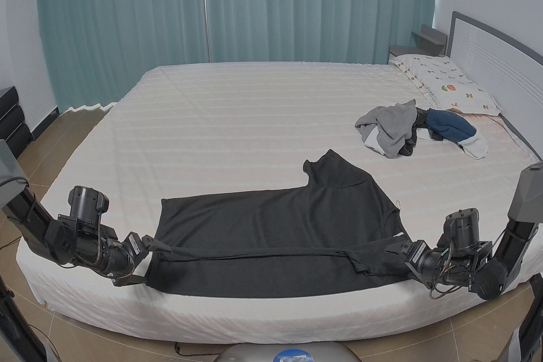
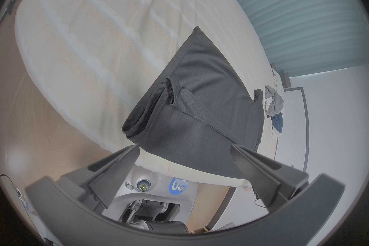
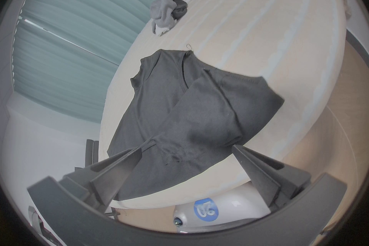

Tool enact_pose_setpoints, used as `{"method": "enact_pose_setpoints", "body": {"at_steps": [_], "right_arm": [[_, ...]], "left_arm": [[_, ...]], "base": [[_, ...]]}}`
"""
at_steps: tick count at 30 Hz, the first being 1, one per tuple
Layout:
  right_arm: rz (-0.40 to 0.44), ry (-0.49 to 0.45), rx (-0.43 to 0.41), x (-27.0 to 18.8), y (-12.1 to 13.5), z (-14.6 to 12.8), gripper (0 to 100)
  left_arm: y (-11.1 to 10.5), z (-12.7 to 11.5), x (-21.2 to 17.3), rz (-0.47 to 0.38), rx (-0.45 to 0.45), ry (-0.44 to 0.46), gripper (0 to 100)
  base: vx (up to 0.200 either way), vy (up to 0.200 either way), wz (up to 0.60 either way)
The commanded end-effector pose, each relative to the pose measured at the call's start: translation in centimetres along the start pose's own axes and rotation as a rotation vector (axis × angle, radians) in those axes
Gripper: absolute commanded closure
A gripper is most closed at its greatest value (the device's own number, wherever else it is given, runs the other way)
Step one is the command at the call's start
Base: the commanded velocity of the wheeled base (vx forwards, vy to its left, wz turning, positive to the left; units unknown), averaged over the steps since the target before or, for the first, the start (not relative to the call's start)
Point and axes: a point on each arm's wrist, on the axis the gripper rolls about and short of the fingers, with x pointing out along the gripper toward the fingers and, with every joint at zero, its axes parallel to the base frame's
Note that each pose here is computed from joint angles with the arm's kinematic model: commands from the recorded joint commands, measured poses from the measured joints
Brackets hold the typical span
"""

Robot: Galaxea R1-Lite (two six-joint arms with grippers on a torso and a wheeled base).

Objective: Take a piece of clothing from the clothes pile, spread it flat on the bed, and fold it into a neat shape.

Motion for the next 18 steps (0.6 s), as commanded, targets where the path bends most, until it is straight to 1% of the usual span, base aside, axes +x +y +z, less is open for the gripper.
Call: {"method": "enact_pose_setpoints", "body": {"at_steps": [1, 15, 18], "right_arm": [[0.011, -0.041, -0.022, -1.4, -0.2, 0.8, 0], [-0.037, -0.009, -0.094, 0.9, -1.0, 0.6, 0], [-0.061, -0.002, -0.106, 1.6, -1.5, 0.7, 0]], "left_arm": [[0.1, 0.0, 0.2, 0.004, -0.003, 0.005, 0], [0.1, 0.0, 0.2, 0.005, -0.002, 0.006, 0], [0.2, 0.0, 0.2, 0.007, -0.003, 0.006, 0]], "base": [[0.000, 0.000, 0.00], [0.000, 0.000, 0.00], [0.000, 0.000, 0.00]]}}
